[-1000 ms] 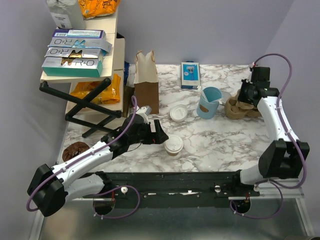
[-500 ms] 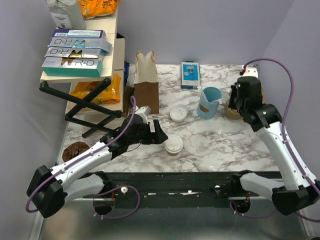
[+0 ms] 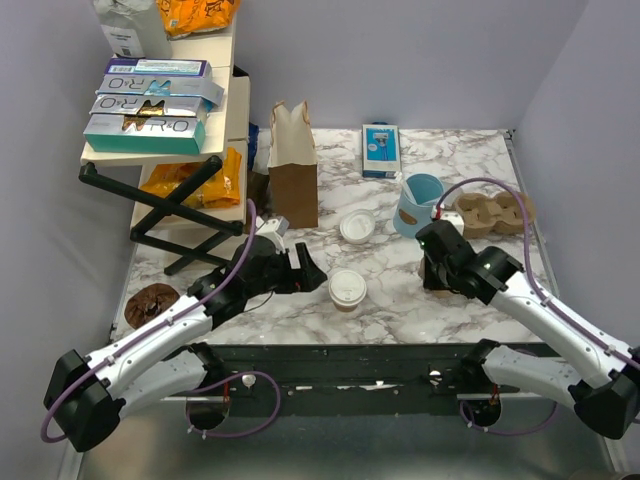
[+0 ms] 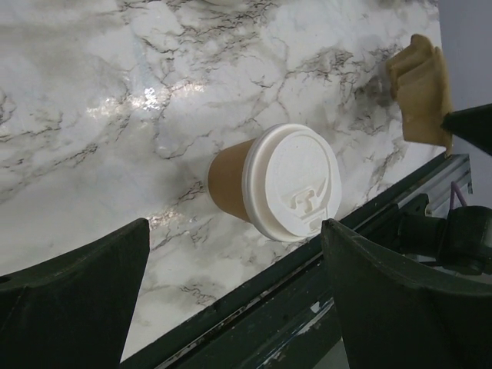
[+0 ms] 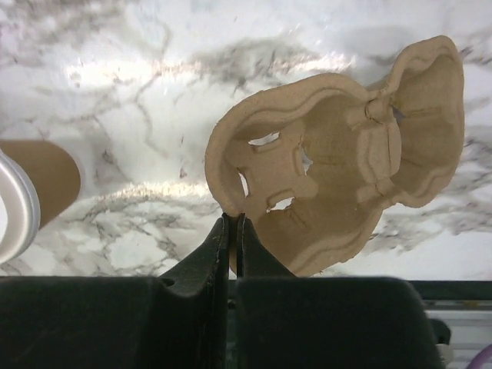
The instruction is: Pack the takeout coffee
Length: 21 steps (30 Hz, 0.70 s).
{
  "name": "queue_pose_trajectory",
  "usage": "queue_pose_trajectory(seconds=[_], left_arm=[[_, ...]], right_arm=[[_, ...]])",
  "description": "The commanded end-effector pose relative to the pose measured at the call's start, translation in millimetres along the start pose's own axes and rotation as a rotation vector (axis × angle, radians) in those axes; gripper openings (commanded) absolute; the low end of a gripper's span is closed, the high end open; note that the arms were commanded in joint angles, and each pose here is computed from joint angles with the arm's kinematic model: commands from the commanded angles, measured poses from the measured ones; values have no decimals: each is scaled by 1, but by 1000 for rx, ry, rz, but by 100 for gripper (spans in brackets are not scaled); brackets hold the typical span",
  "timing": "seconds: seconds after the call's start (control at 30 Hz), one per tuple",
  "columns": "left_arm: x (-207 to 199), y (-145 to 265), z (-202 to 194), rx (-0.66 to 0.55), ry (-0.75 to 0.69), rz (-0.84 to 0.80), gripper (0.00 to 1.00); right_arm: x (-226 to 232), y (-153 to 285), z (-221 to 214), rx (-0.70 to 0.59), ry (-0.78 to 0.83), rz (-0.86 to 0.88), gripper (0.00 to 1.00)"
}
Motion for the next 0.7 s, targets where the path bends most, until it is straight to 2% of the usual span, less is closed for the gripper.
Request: queue_pose_trajectory(seconds=[0.0, 0.13, 0.33, 0.43, 0.47, 0.53, 0.57, 0.63, 0.67], left_arm=[[10, 3, -1, -21, 21, 60, 99], [12, 4, -2, -21, 27, 75, 99], [15, 7, -4, -25, 36, 85, 99], [15, 9, -4, -18, 37, 92, 99], [17, 9, -3, -39, 37, 104, 99], [16, 10, -2, -44, 39, 100, 99], [16, 11, -2, -45, 37, 101, 99], [15, 12, -1, -46, 34, 102, 99], [14, 13, -1, -50, 34, 99, 99]], right_arm=[[29, -13, -7, 51, -74, 117, 1], [62, -19, -11, 63, -64, 242, 1], [86, -30, -18, 114, -38, 281, 5], [91, -30, -18, 111, -6, 285, 15], [91, -31, -16, 101, 11, 281, 26], [91, -27, -10, 66, 51, 289, 36], [89, -25, -7, 43, 66, 287, 45], [87, -20, 1, -13, 109, 302, 52], [87, -19, 3, -35, 124, 311, 61]])
Point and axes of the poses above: each gripper's point midway between its finger pads, its own y axis back along the fingers, its own x axis along the line the jaws close on, z = x × y, the point moved 8 cm from there along y, back along the fingers, and after that the axes turned 11 degrees about y, right-handed, at the moved point
